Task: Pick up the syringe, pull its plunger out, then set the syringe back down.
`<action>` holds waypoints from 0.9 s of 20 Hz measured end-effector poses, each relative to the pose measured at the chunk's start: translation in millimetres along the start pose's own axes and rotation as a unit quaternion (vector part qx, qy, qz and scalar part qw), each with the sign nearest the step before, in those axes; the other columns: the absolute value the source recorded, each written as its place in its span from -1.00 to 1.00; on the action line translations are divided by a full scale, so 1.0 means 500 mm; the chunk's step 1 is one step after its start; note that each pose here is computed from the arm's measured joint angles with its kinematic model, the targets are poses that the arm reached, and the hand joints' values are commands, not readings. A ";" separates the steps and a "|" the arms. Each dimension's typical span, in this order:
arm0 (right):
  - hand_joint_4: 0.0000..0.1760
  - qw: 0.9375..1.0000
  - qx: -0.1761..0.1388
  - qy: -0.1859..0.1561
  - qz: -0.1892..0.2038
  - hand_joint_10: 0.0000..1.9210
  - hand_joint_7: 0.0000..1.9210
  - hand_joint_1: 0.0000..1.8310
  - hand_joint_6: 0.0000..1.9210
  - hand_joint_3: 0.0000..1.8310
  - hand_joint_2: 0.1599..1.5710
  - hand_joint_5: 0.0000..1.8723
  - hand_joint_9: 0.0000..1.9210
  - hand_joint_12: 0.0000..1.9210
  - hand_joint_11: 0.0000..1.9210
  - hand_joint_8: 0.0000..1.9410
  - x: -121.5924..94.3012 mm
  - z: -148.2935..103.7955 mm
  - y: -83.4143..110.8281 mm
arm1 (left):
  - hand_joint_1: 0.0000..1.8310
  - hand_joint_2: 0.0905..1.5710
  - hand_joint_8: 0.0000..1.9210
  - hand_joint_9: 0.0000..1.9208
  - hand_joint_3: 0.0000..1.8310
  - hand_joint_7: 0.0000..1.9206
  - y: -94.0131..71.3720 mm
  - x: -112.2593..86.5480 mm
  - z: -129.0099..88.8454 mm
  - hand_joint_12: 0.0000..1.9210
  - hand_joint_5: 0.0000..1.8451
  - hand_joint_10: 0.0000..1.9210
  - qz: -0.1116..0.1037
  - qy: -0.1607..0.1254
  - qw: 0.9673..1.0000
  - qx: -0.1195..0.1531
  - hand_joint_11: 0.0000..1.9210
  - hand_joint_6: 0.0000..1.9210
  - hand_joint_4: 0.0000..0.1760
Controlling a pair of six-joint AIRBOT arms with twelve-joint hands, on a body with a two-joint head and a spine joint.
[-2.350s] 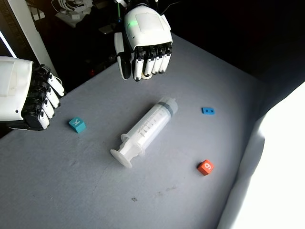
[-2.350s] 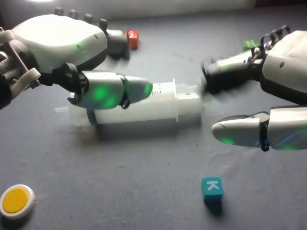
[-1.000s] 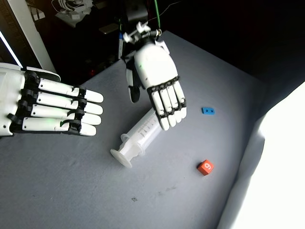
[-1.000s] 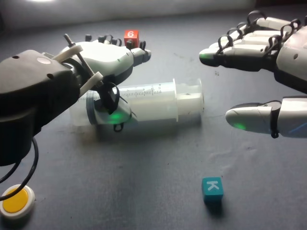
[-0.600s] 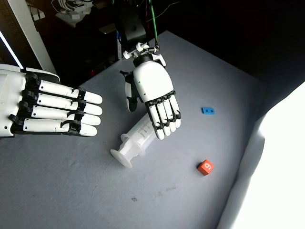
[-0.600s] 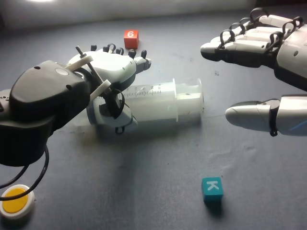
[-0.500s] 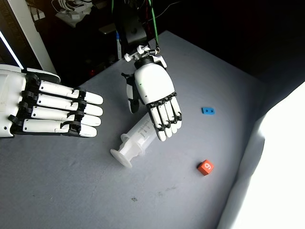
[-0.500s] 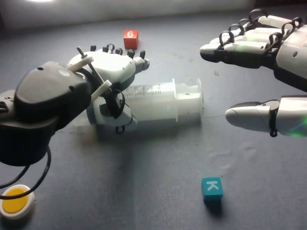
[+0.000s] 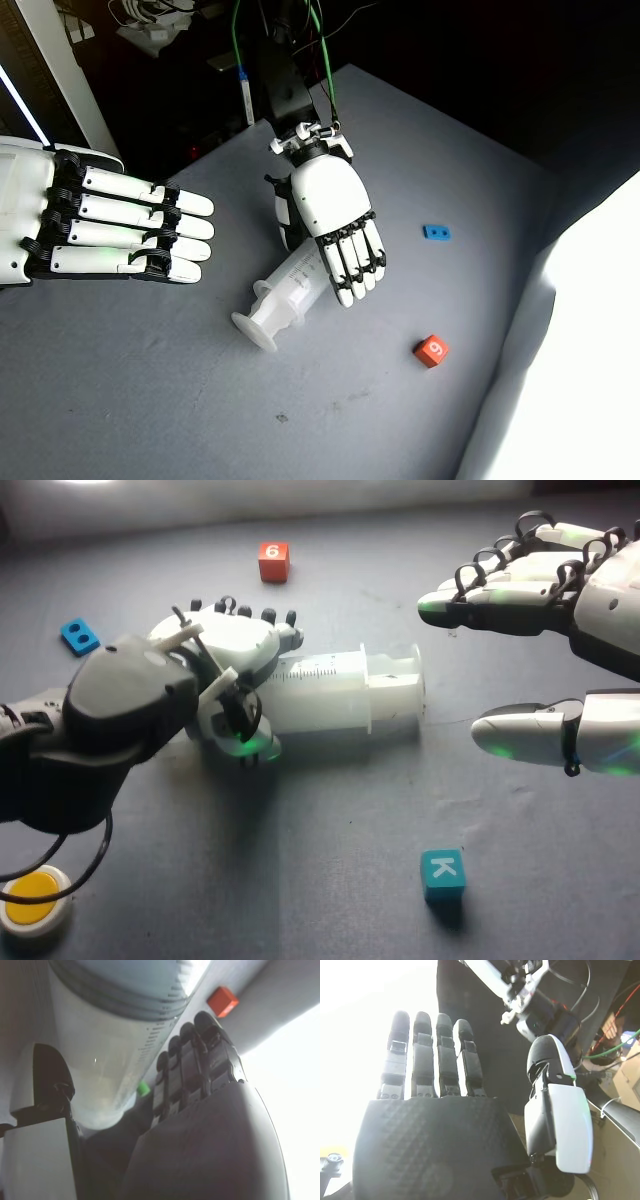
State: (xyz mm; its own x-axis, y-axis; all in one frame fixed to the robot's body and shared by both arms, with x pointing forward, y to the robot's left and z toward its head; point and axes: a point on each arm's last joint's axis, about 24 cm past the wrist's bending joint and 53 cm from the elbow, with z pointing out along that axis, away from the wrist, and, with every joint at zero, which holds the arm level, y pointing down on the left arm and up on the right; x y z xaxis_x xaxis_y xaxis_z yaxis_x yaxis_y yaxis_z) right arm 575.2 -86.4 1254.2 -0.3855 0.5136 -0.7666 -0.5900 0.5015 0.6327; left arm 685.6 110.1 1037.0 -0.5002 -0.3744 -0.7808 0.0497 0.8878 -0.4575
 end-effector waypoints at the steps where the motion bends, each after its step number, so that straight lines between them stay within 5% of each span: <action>1: -1.00 1.000 0.000 -0.001 0.000 -0.99 -0.65 -0.68 -1.00 -1.00 0.47 -0.64 -0.68 -0.25 -1.00 -0.99 -0.001 0.000 0.000 | 0.26 0.25 -0.99 -0.71 -0.99 -0.73 0.000 0.006 0.002 -0.21 -0.80 -0.99 0.003 0.001 1.000 0.000 -1.00 -1.00 -1.00; 5: -1.00 1.000 -0.001 0.000 -0.001 -1.00 -0.65 -0.63 -1.00 -1.00 0.47 -0.65 -0.69 -0.27 -1.00 -1.00 0.000 0.000 0.001 | 0.15 0.38 -0.99 -0.49 -0.99 -0.54 0.001 0.015 0.010 -0.07 -0.66 -0.97 0.004 -0.001 1.000 -0.001 -0.86 -0.99 -1.00; 9: -1.00 1.000 -0.002 0.001 -0.004 -1.00 -0.66 -0.63 -1.00 -1.00 0.46 -0.65 -0.69 -0.26 -1.00 -1.00 0.001 0.000 0.002 | 0.18 0.52 -0.97 -0.05 -1.00 -0.05 0.001 0.014 0.010 -0.12 -0.16 -0.95 0.009 -0.007 1.000 -0.001 -0.51 -0.98 -1.00; 10: -1.00 1.000 -0.003 0.000 -0.004 -1.00 -0.67 -0.66 -1.00 -1.00 0.47 -0.66 -0.70 -0.29 -1.00 -1.00 0.001 0.000 0.003 | 0.30 0.46 -0.13 0.12 -1.00 0.03 0.001 0.012 0.010 -0.01 -0.12 -0.92 0.010 -0.008 1.000 -0.001 -0.36 -0.06 -1.00; 11: -1.00 1.000 -0.004 -0.001 -0.004 -1.00 -0.69 -0.68 -1.00 -1.00 0.48 -0.69 -0.73 -0.36 -1.00 -1.00 -0.001 0.000 0.003 | 0.30 0.48 0.23 0.09 -1.00 -0.05 0.000 0.011 0.010 0.26 -0.12 -0.61 0.013 -0.009 1.000 0.000 -0.35 0.11 -1.00; 12: -1.00 1.000 -0.004 -0.001 -0.004 -1.00 -0.69 -0.67 -1.00 -1.00 0.48 -0.69 -0.73 -0.36 -1.00 -1.00 -0.001 -0.001 0.003 | 0.31 0.48 0.33 -0.02 -1.00 -0.07 -0.001 0.011 0.011 0.40 -0.12 -0.26 0.014 -0.011 1.000 0.000 -0.36 0.14 -1.00; 14: -1.00 1.000 -0.005 0.000 -0.006 -1.00 -0.68 -0.63 -0.99 -1.00 0.48 -0.68 -0.73 -0.35 -1.00 -1.00 0.002 -0.002 0.003 | 0.29 0.50 0.35 -0.13 -1.00 -0.09 0.003 0.009 0.012 0.50 -0.17 0.03 0.007 -0.014 1.000 -0.005 -0.38 0.25 -1.00; 18: -1.00 1.000 -0.004 0.001 -0.006 -1.00 -0.66 -0.65 -1.00 -1.00 0.47 -0.66 -0.71 -0.34 -1.00 -1.00 0.003 -0.002 0.002 | 0.28 0.51 0.31 -0.14 -1.00 -0.10 0.006 0.011 0.011 0.41 -0.19 -0.02 0.000 -0.012 1.000 -0.008 -0.37 0.33 -1.00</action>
State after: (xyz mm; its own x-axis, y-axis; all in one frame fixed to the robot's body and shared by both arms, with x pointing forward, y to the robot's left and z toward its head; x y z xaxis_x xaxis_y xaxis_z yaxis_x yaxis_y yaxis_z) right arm 573.1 -85.9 1253.5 -0.3793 0.5064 -0.7744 -0.6009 0.5016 0.6223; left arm 688.0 108.9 1029.0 -0.4793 -0.3801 -0.7911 0.0360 0.8921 -0.4504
